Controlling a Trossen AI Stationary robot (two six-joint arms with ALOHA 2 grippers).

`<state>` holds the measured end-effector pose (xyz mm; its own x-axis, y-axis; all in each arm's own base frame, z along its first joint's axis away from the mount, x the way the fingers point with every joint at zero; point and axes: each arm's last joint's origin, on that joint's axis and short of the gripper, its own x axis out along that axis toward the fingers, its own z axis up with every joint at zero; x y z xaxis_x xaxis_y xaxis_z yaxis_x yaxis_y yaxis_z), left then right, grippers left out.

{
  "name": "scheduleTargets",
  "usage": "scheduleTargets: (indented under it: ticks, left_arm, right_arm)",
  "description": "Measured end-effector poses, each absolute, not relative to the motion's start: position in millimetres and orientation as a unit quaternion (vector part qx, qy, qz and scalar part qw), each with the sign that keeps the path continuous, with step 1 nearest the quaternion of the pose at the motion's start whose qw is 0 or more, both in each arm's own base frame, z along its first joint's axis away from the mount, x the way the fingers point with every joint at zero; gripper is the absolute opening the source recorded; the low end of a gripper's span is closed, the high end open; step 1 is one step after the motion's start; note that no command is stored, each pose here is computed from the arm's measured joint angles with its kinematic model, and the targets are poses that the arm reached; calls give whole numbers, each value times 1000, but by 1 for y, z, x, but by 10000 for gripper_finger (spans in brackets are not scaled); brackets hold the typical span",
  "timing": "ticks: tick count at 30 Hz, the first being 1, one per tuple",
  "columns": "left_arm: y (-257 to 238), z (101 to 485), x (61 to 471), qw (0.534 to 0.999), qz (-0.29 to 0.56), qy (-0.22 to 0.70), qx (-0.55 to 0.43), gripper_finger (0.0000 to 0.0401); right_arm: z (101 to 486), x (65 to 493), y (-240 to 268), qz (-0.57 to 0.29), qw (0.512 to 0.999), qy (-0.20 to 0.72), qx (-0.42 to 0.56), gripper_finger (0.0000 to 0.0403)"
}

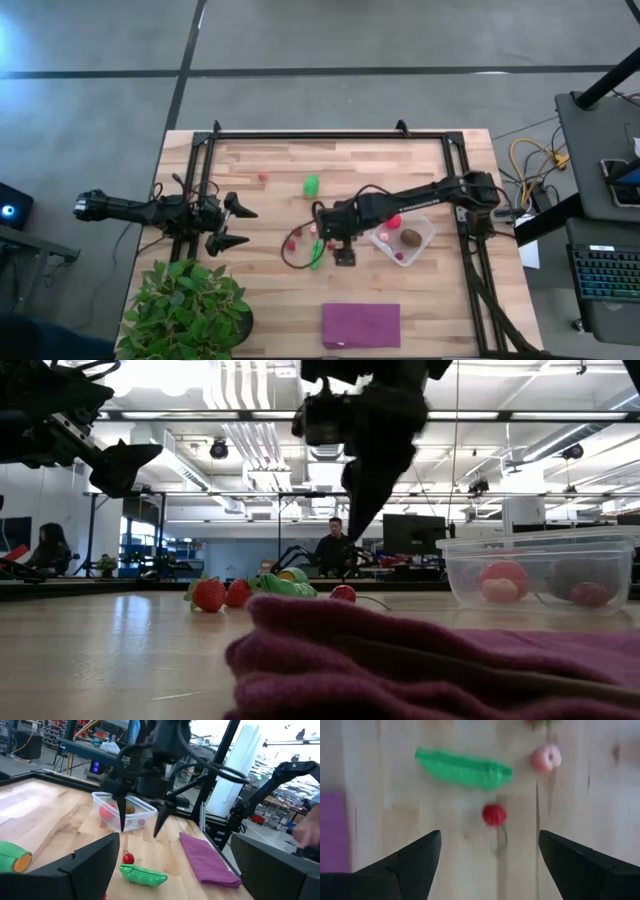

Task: Pick and placing Produce into tupperware
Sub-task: Put the red cherry into the transparent bin

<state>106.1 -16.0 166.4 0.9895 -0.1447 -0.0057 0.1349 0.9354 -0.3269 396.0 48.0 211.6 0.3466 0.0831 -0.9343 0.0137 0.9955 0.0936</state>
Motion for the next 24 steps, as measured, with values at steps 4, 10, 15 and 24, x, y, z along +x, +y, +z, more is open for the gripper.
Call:
scheduleTargets:
  ticks: [4,10,15,24]
  left_arm:
    - [-16,166,106,984,-71,15,-165,367]
    - [-16,166,106,984,-71,15,-165,367]
    - [-16,166,106,984,-71,16,-165,367]
    - [-16,166,106,984,-71,16,-165,367]
  right_arm:
    - [209,403,61,25,839,544,-7,326]
    - [178,409,60,19,815,577,-55,326]
    - [164,412,60,8,806,589,-54,326]
    - [161,412,57,-2,802,595,-49,314]
